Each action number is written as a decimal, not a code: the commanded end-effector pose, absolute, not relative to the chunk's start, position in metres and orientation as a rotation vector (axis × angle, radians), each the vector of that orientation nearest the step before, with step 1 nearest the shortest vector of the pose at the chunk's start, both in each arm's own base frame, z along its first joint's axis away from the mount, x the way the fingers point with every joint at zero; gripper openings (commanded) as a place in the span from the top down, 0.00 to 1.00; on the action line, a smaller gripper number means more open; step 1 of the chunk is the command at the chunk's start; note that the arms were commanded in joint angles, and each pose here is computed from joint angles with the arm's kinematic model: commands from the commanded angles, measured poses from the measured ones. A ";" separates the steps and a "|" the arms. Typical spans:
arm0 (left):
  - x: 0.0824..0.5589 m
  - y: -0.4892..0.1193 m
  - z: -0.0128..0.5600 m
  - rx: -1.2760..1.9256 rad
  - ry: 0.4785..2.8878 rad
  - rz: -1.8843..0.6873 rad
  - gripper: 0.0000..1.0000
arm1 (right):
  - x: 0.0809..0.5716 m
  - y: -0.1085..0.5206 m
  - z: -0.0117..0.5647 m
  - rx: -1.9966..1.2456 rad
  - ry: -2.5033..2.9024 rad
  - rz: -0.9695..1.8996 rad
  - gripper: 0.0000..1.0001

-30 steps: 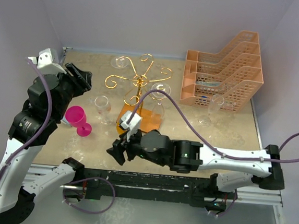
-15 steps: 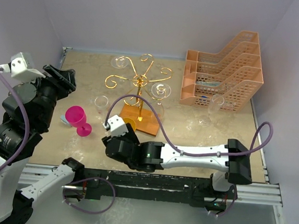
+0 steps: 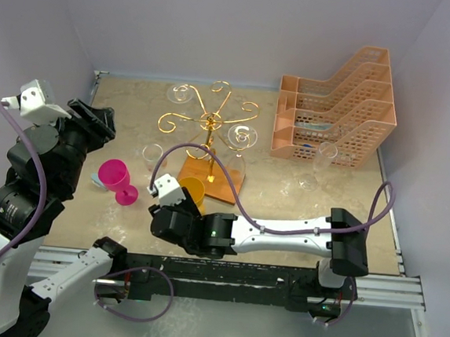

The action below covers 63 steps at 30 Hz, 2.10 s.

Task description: Place the wine glass upside down on the wine glass rack

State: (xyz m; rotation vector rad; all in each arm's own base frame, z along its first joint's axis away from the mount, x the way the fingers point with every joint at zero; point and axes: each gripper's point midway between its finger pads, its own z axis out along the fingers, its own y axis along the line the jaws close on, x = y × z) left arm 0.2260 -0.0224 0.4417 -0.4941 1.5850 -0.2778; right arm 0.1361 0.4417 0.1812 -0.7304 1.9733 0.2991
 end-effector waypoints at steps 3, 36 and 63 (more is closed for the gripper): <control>0.220 -0.016 0.455 -0.490 1.548 -0.268 0.46 | 0.133 0.453 0.249 -0.611 1.896 0.501 0.36; 0.219 -0.020 0.456 -0.496 1.552 -0.305 0.46 | 0.165 0.449 0.174 -0.719 2.067 0.299 0.71; 0.174 -0.026 0.528 -0.519 1.337 -0.608 0.45 | 0.126 0.428 0.466 -0.359 1.519 1.218 1.00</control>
